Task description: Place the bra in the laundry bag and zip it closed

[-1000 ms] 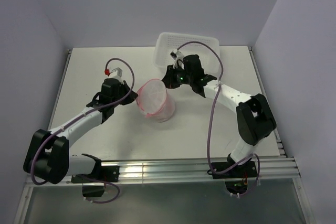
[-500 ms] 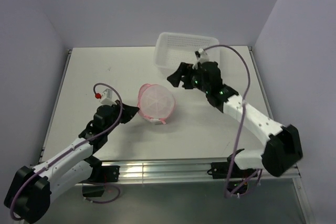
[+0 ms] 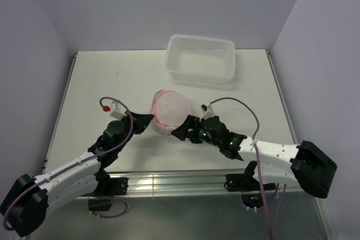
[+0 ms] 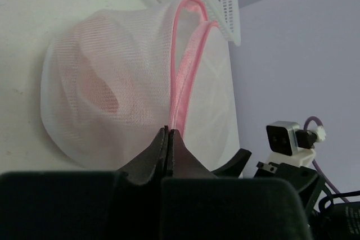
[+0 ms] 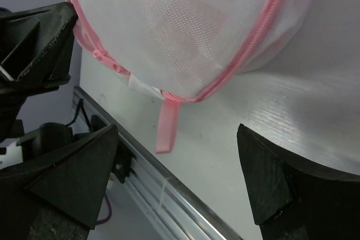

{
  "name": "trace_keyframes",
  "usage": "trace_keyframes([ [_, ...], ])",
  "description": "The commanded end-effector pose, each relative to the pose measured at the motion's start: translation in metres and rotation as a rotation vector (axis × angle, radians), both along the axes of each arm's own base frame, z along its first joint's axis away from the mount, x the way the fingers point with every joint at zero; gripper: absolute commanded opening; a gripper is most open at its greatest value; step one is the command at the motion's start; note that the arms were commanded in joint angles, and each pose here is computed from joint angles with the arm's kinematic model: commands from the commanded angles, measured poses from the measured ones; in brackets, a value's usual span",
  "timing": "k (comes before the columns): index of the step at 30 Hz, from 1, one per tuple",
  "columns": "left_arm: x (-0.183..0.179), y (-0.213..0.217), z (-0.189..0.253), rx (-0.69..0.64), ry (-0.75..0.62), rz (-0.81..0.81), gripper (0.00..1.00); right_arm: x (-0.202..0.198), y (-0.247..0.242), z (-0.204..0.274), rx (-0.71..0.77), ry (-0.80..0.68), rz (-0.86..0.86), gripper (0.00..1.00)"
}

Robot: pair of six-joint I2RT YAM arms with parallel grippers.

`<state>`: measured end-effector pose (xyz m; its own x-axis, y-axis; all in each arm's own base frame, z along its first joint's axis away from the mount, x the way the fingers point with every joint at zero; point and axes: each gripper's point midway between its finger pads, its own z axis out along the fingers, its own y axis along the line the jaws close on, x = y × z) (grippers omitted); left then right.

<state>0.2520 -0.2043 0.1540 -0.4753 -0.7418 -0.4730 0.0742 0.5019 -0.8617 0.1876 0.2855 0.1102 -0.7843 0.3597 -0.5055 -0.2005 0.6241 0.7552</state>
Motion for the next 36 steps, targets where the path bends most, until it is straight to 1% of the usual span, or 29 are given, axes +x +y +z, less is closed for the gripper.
trace_keyframes([
  [1, 0.0, -0.008, 0.021, -0.072, -0.054, -0.005, 0.0, 0.014, 0.028, 0.048, 0.213, -0.045, -0.021, 0.94],
  [3, -0.002, -0.01, 0.021, -0.081, -0.057, -0.012, 0.0, 0.021, 0.035, 0.048, 0.224, -0.036, -0.032, 0.94],
  [5, -0.004, -0.011, 0.02, -0.081, -0.056, -0.02, 0.0, 0.029, 0.039, 0.052, 0.24, -0.061, -0.053, 0.94],
  [6, -0.006, -0.011, 0.018, -0.077, -0.05, -0.024, 0.0, 0.036, 0.042, 0.05, 0.222, -0.067, -0.065, 0.92],
  [7, -0.007, -0.012, 0.016, -0.077, -0.046, -0.029, 0.0, 0.043, 0.04, 0.05, 0.214, -0.078, -0.081, 0.82],
  [9, -0.012, -0.011, 0.011, -0.075, -0.033, -0.037, 0.0, 0.059, 0.034, 0.055, 0.187, -0.132, -0.136, 0.71],
  [12, -0.018, -0.01, 0.002, -0.083, -0.013, -0.044, 0.0, 0.081, 0.026, 0.063, 0.148, -0.189, -0.174, 0.64],
  [13, -0.019, -0.01, -0.001, -0.078, -0.007, -0.049, 0.0, 0.086, 0.025, 0.065, 0.131, -0.206, -0.178, 0.57],
  [14, -0.021, -0.01, -0.004, -0.075, 0.0, -0.051, 0.0, 0.089, 0.022, 0.059, 0.09, -0.2, -0.181, 0.55],
  [15, -0.022, -0.009, -0.009, -0.068, 0.011, -0.052, 0.0, 0.096, 0.022, 0.066, 0.06, -0.242, -0.186, 0.52],
  [16, -0.023, -0.01, -0.013, -0.064, 0.021, -0.054, 0.0, 0.099, 0.021, 0.067, 0.04, -0.258, -0.182, 0.43],
  [17, -0.024, -0.01, -0.015, -0.065, 0.029, -0.057, 0.01, 0.102, 0.019, 0.059, 0.001, -0.248, -0.175, 0.43],
  [18, -0.025, -0.011, -0.018, -0.06, 0.039, -0.063, 0.05, 0.105, 0.021, 0.063, -0.009, -0.256, -0.154, 0.46],
  [20, -0.026, -0.016, -0.017, -0.057, 0.037, -0.087, 0.12, 0.106, 0.018, 0.053, -0.038, -0.235, -0.14, 0.58],
  [21, -0.026, -0.017, -0.017, -0.053, 0.039, -0.093, 0.16, 0.101, 0.02, 0.05, -0.036, -0.22, -0.115, 0.67],
  [23, -0.025, -0.018, -0.015, -0.049, 0.033, -0.093, 0.15, 0.095, 0.017, 0.047, -0.024, -0.203, -0.108, 0.74],
  [24, -0.026, -0.019, -0.014, -0.05, 0.03, -0.093, 0.15, 0.087, 0.015, 0.037, -0.017, -0.169, -0.098, 0.79],
  [26, -0.025, -0.018, -0.013, -0.051, 0.023, -0.085, 0.13, 0.077, 0.013, 0.039, 0.01, -0.152, -0.081, 0.82],
  [27, -0.025, -0.018, -0.011, -0.056, 0.017, -0.083, 0.12, 0.069, 0.01, 0.029, 0.014, -0.122, -0.084, 0.84],
  [29, -0.024, -0.017, -0.009, -0.06, 0.012, -0.076, 0.1, 0.055, 0.008, 0.024, 0.034, -0.089, -0.063, 0.84],
  [31, -0.024, -0.017, -0.009, -0.066, 0.007, -0.072, 0.09, 0.048, 0.009, 0.029, 0.09, -0.07, -0.07, 0.83],
  [32, -0.025, -0.018, -0.011, -0.066, 0.012, -0.075, 0.09, 0.043, 0.007, 0.022, 0.105, -0.036, -0.084, 0.83],
  [34, -0.025, -0.021, -0.009, -0.077, 0.009, -0.083, 0.07, 0.042, 0.007, 0.023, 0.135, -0.034, -0.093, 0.81],
  [36, -0.028, -0.025, -0.014, -0.075, 0.021, -0.095, 0.06, 0.044, 0.006, 0.022, 0.128, -0.036, -0.103, 0.81],
])
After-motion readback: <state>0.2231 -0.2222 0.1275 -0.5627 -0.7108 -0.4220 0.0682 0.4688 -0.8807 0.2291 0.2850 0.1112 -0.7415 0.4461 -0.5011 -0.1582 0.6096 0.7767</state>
